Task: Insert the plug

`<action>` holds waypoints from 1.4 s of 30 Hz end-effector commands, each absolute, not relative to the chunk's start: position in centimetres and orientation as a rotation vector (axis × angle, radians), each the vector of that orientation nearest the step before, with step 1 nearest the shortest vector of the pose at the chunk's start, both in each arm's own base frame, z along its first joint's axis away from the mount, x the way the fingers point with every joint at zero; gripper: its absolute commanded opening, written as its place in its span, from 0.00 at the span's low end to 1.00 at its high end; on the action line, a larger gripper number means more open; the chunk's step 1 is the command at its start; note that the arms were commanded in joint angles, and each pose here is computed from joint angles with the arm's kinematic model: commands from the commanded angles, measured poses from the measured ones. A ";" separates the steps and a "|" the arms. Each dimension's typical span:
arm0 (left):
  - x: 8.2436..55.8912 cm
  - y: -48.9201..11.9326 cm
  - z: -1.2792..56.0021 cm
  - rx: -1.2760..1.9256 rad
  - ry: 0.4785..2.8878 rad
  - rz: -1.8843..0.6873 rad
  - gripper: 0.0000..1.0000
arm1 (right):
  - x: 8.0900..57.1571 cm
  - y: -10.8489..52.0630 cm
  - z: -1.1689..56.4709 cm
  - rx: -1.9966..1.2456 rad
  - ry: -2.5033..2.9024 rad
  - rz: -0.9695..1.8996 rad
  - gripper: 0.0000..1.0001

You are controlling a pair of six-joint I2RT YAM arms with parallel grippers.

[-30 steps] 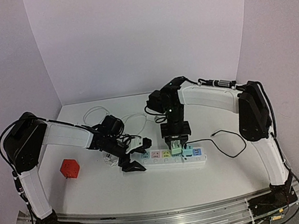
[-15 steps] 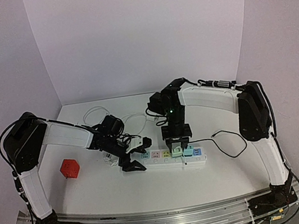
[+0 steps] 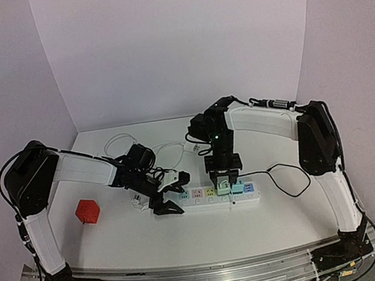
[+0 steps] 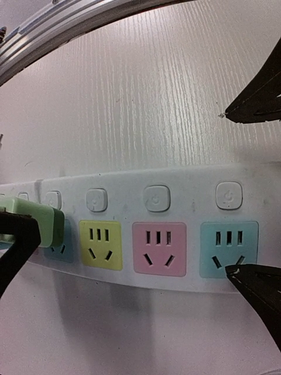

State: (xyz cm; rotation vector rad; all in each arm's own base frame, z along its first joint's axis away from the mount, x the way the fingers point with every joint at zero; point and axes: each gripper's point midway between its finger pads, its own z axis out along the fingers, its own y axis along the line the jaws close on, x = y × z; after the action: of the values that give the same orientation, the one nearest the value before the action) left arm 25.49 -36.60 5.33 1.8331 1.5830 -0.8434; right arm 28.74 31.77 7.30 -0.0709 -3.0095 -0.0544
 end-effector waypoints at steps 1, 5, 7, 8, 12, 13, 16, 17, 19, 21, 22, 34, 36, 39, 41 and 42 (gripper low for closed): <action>24.9 -39.4 11.9 1.777 1.356 -1.035 0.79 | 27.9 28.9 5.7 -0.095 -2.928 0.128 0.00; 24.8 -41.5 14.9 1.693 1.220 -1.117 0.77 | 27.9 29.4 6.0 -0.102 -2.929 0.083 0.00; 25.0 -43.0 15.5 1.634 1.171 -1.085 0.77 | 27.8 29.5 5.9 -0.103 -2.923 0.072 0.00; 24.9 -43.5 15.4 1.608 1.154 -1.073 0.77 | 27.8 29.6 5.9 -0.104 -2.921 0.064 0.00; 25.9 -44.6 17.7 1.439 1.082 -0.998 0.72 | 27.7 29.8 5.8 -0.109 -2.909 0.046 0.00; 26.2 -44.7 18.3 1.418 1.060 -0.982 0.71 | 27.7 29.8 5.8 -0.112 -2.906 0.037 0.00; 26.1 -44.8 17.6 1.462 1.036 -0.951 0.68 | 28.1 30.1 5.6 -0.117 -2.904 0.007 0.00; 25.9 -44.7 16.9 1.492 1.039 -0.952 0.68 | 28.3 30.1 5.5 -0.120 -2.906 0.000 0.00; 25.8 -44.5 15.4 1.507 1.096 -0.964 0.69 | 28.8 30.1 5.3 -0.136 -2.906 -0.015 0.00; 26.3 -44.4 14.4 1.470 1.192 -0.977 0.70 | 29.2 30.1 5.1 -0.152 -2.900 -0.034 0.00; 26.7 -44.4 14.1 1.444 1.237 -0.984 0.71 | 29.4 30.1 5.1 -0.161 -2.899 -0.046 0.00; 27.0 -44.2 12.5 1.343 1.432 -1.039 0.73 | 30.5 30.0 3.0 -0.199 -2.854 -0.058 0.00; 27.0 -44.2 12.6 1.345 1.428 -1.035 0.73 | 30.4 29.9 2.9 -0.196 -2.853 -0.052 0.00; 27.1 -44.2 12.5 1.349 1.423 -1.029 0.73 | 30.4 29.8 2.5 -0.196 -2.850 -0.045 0.00; 27.0 -44.2 12.5 1.353 1.420 -1.030 0.72 | 30.7 30.1 2.4 -0.192 -2.857 -0.049 0.00; 26.9 -44.2 12.4 1.355 1.421 -1.031 0.72 | 30.9 30.2 2.3 -0.187 -2.862 -0.052 0.00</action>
State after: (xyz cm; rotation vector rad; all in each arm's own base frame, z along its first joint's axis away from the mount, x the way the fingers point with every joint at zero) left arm 27.00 -44.07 12.28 1.3658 1.4317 -1.0315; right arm 29.59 31.17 7.10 -0.1742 -2.8719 -0.1571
